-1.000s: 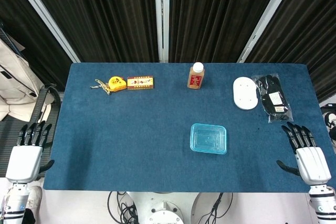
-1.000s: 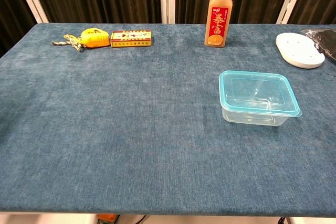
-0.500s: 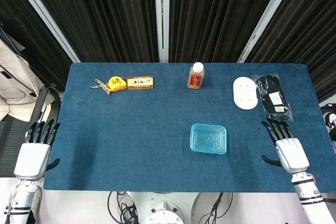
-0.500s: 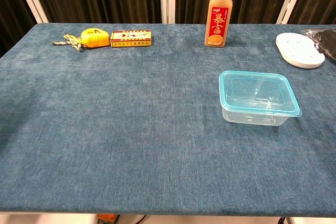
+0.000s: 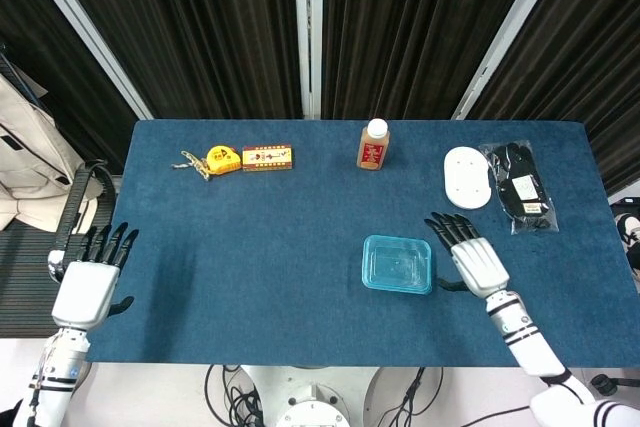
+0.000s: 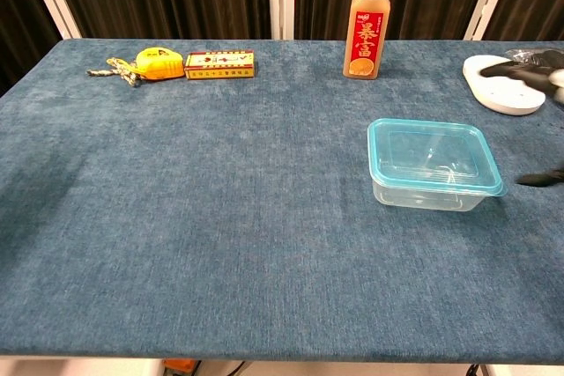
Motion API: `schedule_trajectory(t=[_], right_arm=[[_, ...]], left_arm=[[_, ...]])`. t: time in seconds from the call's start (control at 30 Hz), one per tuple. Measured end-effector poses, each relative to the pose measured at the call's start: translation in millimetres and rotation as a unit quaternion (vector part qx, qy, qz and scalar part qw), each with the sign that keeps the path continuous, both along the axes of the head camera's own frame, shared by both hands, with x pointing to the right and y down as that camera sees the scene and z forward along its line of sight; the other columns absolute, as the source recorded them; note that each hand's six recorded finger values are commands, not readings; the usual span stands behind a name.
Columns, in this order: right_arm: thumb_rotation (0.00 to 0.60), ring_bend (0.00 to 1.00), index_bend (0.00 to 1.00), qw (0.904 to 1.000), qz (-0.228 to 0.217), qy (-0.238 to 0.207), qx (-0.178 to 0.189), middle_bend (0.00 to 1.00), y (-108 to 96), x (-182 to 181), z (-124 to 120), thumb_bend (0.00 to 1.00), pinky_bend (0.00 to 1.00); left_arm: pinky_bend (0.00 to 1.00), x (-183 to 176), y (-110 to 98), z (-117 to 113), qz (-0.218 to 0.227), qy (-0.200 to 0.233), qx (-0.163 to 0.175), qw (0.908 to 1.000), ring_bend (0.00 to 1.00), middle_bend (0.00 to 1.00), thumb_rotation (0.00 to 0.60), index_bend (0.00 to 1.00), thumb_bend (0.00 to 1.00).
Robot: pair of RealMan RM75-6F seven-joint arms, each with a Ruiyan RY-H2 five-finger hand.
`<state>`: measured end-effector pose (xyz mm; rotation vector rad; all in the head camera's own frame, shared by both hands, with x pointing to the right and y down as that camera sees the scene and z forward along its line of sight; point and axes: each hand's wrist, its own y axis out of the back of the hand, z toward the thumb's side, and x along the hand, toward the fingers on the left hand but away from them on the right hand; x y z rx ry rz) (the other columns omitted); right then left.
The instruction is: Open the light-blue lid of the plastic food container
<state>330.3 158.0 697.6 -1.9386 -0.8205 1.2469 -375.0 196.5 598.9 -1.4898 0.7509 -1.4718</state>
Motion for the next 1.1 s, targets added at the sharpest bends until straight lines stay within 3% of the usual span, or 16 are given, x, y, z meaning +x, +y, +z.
schedule_trajectory(t=[0.4, 0.63, 0.87, 1.1], right_arm=[[0.600, 0.00, 0.00, 0.9956, -0.082, -0.044, 0.013, 0.01, -41, -119, 32, 0.01, 0.00], [0.600, 0.00, 0.00, 0.9923, -0.118, -0.027, 0.025, 0.01, -55, -160, 42, 0.01, 0.00], [0.600, 0.00, 0.00, 0.9920, -0.113, -0.022, 0.050, 0.04, -54, -128, 9, 0.01, 0.00], [0.600, 0.00, 0.00, 0.9930, -0.047, 0.001, 0.108, 0.03, -44, -42, -66, 0.01, 0.00]], left_arm=[[0.00, -3, 2, 2, -0.005, 0.003, -0.006, 1.0000, 0.00, 0.00, 0.600, 0.00, 0.00], [0.00, 16, -11, 10, 0.024, 0.022, -0.011, 0.9994, 0.00, 0.00, 0.600, 0.00, 0.00], [0.00, 66, -33, 36, 0.100, 0.059, -0.049, 0.9920, 0.00, 0.00, 0.600, 0.00, 0.00], [0.00, 149, -62, 78, 0.214, 0.091, -0.116, 0.9658, 0.00, 0.00, 0.600, 0.00, 0.00]])
